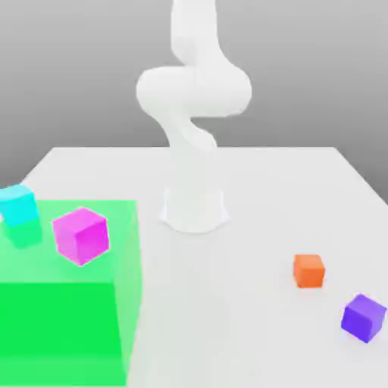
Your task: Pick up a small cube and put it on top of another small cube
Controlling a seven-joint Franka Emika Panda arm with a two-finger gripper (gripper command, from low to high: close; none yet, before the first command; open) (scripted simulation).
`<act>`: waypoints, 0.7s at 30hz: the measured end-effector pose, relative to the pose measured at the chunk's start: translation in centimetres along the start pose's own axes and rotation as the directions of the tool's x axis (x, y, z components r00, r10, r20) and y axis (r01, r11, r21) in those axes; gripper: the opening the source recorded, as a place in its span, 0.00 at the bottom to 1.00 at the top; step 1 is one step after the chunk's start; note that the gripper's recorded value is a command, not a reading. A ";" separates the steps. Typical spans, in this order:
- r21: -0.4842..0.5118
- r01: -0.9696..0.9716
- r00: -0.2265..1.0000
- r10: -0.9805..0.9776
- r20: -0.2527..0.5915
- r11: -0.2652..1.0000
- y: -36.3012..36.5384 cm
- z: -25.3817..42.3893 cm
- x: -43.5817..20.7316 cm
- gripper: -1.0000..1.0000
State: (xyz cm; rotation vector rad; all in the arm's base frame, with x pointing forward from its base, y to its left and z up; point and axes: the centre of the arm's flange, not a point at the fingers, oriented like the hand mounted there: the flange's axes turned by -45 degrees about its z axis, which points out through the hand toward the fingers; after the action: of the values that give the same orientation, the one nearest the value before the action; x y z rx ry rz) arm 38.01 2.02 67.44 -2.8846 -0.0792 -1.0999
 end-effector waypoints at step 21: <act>0.361 0.358 0.725 -0.500 0.474 0.861 -23.9 32.6 -21.7 0.50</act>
State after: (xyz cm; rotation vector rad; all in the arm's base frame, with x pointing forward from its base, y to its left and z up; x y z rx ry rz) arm 41.86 27.42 29.44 -2.9037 -0.8925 -0.1866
